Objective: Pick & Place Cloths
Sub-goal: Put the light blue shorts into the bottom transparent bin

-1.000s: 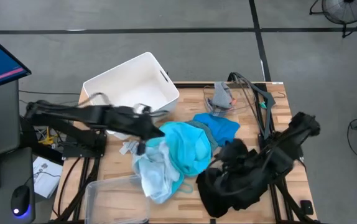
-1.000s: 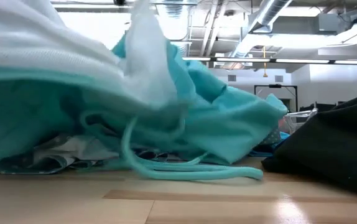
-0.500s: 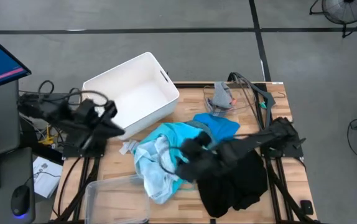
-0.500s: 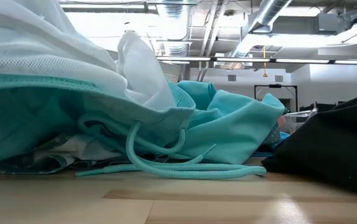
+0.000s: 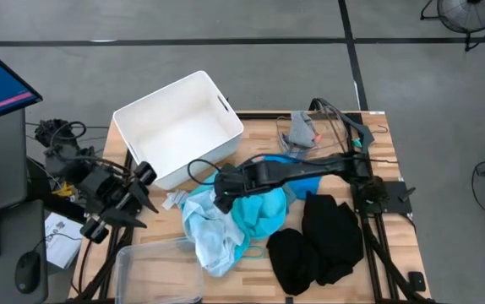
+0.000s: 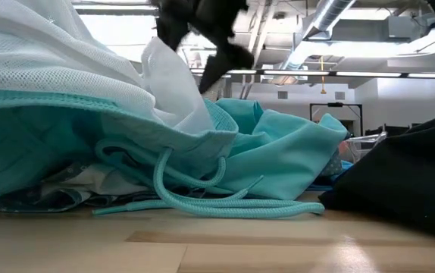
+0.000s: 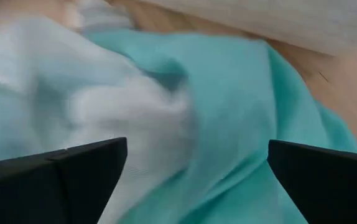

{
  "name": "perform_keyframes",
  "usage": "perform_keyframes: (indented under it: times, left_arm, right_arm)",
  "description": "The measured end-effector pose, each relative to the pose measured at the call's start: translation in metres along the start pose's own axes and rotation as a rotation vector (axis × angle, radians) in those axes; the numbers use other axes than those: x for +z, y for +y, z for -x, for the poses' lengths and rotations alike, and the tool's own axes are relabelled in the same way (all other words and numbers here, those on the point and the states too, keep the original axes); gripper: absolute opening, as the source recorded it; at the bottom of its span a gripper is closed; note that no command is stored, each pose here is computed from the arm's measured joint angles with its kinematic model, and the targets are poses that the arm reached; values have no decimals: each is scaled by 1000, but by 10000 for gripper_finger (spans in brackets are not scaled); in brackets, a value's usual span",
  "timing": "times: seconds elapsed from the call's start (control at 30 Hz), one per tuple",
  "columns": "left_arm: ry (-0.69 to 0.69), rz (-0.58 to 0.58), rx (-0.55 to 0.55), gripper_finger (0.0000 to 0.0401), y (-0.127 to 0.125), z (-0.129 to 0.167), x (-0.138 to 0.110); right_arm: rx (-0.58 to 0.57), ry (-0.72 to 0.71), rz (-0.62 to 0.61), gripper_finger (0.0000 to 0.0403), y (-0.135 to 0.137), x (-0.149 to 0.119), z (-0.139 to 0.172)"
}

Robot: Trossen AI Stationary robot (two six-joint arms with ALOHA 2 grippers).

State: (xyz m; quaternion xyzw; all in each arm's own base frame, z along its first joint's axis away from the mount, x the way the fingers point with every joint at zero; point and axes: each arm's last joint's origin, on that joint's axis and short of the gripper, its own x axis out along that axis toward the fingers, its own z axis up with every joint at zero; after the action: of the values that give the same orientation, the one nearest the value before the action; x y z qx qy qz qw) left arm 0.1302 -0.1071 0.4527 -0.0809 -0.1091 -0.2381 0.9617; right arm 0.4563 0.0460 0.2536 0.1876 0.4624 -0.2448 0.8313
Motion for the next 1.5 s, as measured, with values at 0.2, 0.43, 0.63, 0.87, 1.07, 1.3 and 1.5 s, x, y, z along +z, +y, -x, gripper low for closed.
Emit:
perform_keyframes:
  times: [0.2, 0.43, 0.63, 0.87, 1.07, 1.3, 1.5]
  left_arm:
    - [-25, -27, 56, 159, 3, 6, 5]
    - [-35, -142, 152, 148, 9, 21, 13]
    - [16, -321, 381, 176, 18, 24, 13]
    - [159, -383, 534, 252, 30, 8, -18]
    - [290, -358, 644, 303, 53, -30, -69]
    - [273, -405, 706, 343, 92, -78, -106]
    - [212, -351, 780, 365, 114, -90, -115]
  right_arm:
    - [-64, 85, 6, 328, -18, 4, -27]
    - [2, 83, -11, 33, -20, 10, -16]
    - [91, 17, -43, 6, -18, 11, 62]
    - [318, -300, -99, 2, -24, 0, 214]
    - [294, -532, -175, 1, -52, -11, 280]
    - [264, -629, -100, 1, -58, -9, 293]
    - [338, -590, -14, 0, -46, -7, 285]
